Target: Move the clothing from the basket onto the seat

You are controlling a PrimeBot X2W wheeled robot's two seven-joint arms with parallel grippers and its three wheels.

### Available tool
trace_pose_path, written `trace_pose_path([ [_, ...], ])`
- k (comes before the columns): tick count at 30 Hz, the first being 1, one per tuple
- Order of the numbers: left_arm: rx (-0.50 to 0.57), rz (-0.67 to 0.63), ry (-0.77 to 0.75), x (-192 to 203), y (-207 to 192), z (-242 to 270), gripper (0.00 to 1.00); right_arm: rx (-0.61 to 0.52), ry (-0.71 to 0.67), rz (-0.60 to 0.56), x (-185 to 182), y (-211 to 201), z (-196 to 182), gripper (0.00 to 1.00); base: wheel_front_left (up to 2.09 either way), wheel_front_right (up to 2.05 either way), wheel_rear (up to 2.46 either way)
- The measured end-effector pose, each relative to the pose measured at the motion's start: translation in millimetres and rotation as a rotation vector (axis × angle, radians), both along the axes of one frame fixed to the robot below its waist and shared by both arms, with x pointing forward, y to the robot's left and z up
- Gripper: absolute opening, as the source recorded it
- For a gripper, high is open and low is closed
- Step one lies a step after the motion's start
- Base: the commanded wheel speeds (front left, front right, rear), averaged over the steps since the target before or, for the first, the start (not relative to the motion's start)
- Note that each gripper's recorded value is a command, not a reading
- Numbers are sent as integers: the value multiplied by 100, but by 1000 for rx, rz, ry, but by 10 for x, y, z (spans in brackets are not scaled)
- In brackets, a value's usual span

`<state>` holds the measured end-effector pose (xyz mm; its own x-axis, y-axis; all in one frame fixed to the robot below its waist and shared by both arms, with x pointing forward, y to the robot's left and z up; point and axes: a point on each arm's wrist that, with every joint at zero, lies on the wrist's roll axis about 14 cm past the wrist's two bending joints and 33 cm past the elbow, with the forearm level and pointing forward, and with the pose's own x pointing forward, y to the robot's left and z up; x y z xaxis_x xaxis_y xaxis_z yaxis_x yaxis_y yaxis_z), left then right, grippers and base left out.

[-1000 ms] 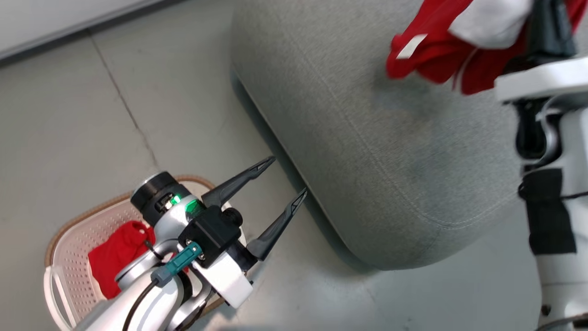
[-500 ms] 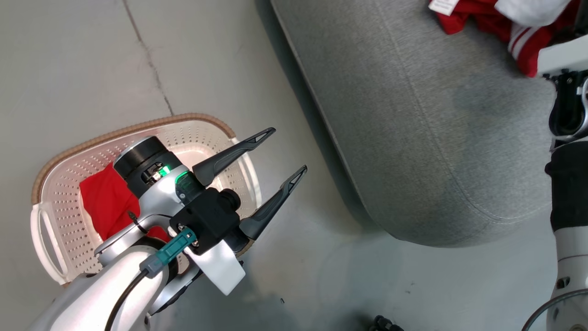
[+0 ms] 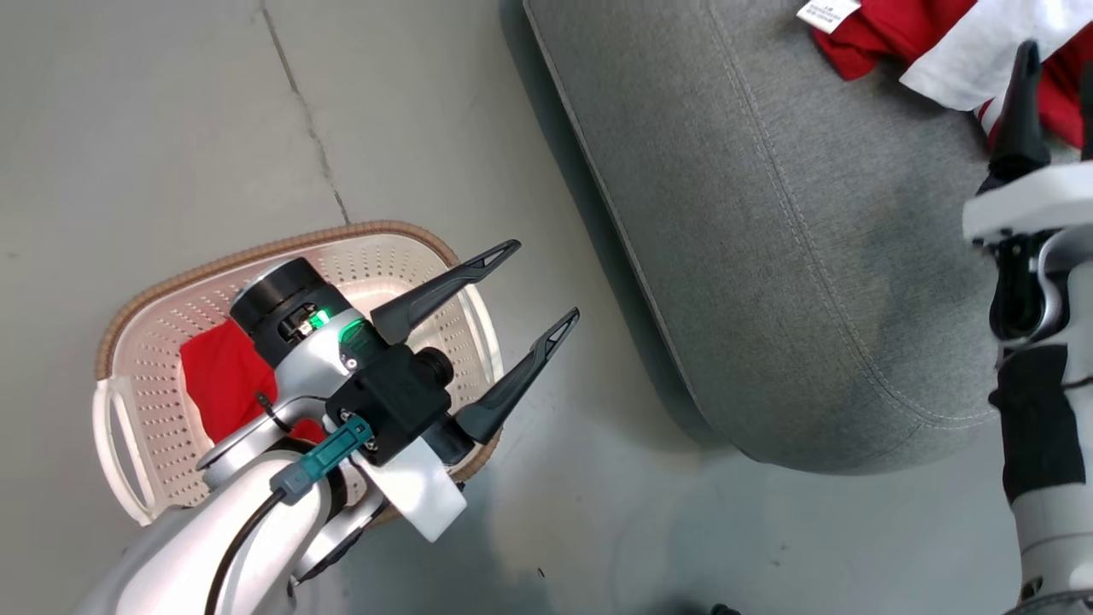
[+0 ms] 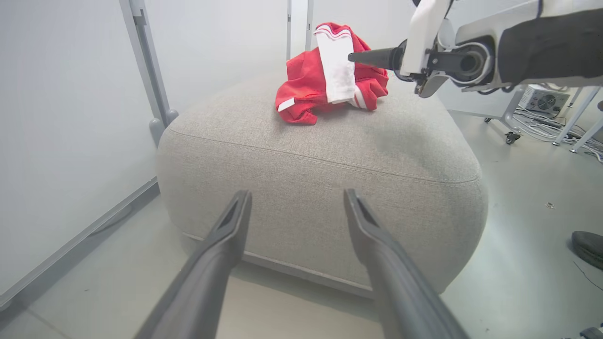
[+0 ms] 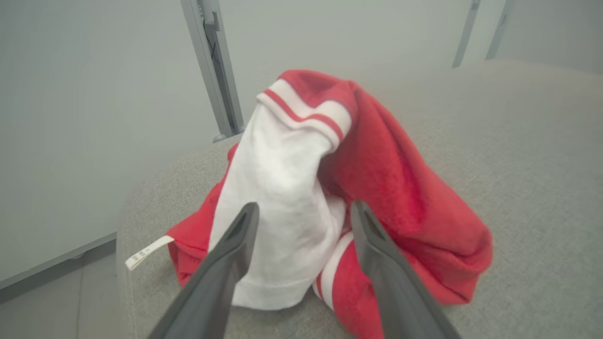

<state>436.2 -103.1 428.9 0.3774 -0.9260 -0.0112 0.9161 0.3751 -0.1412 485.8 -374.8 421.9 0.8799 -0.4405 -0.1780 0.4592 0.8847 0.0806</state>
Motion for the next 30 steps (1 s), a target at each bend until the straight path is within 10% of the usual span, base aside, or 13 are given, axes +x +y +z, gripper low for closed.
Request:
trace_pose_path([
  [12,-31,107,1,-117,105,288,100,-7,-57,91,-341,373,217,100,0,0,0],
  [30,-57,628,28,-39,1274,506,100,36,-213,424,-322,1668,544,100,0,0,0],
])
